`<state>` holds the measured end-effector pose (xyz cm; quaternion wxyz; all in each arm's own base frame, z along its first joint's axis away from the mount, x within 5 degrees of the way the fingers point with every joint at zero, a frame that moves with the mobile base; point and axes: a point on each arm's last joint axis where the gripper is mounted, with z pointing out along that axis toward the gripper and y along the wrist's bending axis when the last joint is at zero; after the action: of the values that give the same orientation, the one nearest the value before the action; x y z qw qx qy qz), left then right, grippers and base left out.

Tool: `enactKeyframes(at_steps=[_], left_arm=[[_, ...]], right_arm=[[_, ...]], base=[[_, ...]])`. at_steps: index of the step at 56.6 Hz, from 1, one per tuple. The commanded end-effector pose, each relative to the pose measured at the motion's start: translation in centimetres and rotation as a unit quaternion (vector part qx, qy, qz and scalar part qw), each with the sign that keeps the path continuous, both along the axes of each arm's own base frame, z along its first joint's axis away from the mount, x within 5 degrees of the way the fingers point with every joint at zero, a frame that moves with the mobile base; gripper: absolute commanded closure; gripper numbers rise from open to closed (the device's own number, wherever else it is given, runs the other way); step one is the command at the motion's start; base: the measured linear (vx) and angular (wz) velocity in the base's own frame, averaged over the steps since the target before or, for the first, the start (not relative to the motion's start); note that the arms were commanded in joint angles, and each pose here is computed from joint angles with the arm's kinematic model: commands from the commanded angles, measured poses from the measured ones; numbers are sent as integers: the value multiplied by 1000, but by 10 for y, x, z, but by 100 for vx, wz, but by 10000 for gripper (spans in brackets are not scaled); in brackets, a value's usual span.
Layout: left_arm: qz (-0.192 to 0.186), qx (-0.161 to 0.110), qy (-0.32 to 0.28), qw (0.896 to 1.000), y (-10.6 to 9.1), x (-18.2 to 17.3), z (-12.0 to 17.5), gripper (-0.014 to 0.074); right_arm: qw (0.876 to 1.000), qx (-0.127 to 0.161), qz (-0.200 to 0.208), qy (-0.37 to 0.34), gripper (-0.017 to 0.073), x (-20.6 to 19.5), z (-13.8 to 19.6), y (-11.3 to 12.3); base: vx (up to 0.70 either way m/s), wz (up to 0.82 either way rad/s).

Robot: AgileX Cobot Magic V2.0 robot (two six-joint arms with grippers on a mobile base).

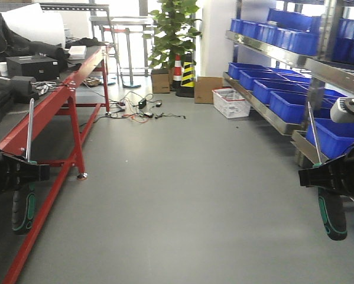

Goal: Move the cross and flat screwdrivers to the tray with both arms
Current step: 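Drive the base to the grey tray at the roller shelves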

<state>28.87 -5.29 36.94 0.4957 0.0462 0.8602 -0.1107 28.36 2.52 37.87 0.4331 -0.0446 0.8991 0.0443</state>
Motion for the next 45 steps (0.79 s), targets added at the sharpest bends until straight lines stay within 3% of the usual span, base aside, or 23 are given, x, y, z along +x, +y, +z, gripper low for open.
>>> enactKeyframes(at_steps=[1, 45], left_arm=[[9, -20, -70, 997, 0, -5, 26, 597], [9, -20, -69, 997, 0, -5, 26, 597]], right_arm=[[998, 5, -4, -70, 568, -4, 24, -1], [998, 5, -4, -70, 568, -4, 24, -1]], base=[[59, 21], [58, 6]])
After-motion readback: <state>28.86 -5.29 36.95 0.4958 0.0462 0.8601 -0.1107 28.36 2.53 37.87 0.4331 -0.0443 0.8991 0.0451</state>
